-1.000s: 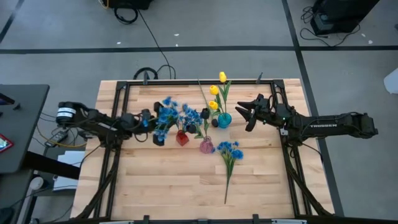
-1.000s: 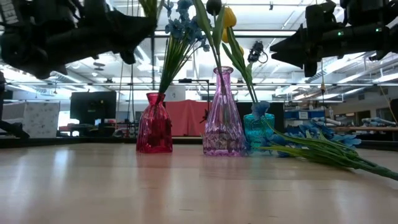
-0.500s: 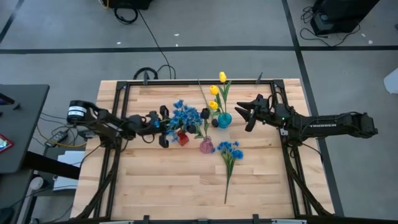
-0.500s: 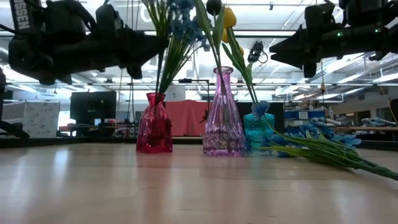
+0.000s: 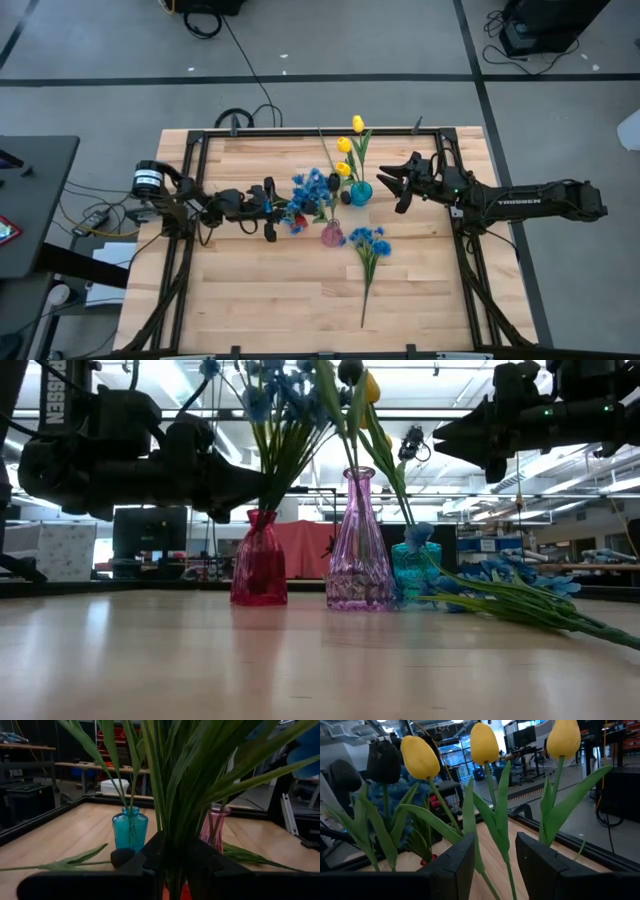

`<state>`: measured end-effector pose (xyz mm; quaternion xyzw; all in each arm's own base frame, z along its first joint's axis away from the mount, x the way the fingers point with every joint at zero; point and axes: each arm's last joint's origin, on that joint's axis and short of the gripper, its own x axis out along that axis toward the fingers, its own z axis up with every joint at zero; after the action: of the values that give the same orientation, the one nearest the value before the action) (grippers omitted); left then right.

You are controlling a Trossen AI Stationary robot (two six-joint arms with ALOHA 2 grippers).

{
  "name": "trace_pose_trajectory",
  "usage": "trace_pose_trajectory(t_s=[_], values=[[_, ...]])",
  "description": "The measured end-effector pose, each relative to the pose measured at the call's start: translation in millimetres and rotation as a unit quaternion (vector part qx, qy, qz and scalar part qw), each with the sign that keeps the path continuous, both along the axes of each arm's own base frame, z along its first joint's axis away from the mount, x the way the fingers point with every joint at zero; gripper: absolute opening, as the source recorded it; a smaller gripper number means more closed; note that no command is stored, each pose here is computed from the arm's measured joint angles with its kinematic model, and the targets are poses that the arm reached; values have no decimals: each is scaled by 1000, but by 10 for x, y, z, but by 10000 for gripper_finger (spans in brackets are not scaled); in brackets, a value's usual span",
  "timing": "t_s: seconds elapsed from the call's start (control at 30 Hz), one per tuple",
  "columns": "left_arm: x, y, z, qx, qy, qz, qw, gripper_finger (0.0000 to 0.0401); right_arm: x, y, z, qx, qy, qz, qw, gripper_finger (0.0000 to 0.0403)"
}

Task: Sort flowers into vase by color
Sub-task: Put the left blue flower into the red vase

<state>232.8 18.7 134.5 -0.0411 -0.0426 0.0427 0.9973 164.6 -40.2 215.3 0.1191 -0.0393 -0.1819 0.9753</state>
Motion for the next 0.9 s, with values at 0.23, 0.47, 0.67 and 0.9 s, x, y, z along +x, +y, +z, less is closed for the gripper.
trace_pose_trajectory(t_s=[0.23,0.47,0.67,0.9], values=[[9,0,-43,-1,11,0,1000,65,1,2,-5,0,3,3,1000,153],[-3,4,-85,1,30,9,1000,83,1,2,-5,-1,3,3,1000,153],[-124,1,-133,9,38,21,999,150,1,2,-5,5,1,4,1000,153],[-228,-5,-145,10,45,24,999,233,1,2,-11,12,1,4,1000,153]])
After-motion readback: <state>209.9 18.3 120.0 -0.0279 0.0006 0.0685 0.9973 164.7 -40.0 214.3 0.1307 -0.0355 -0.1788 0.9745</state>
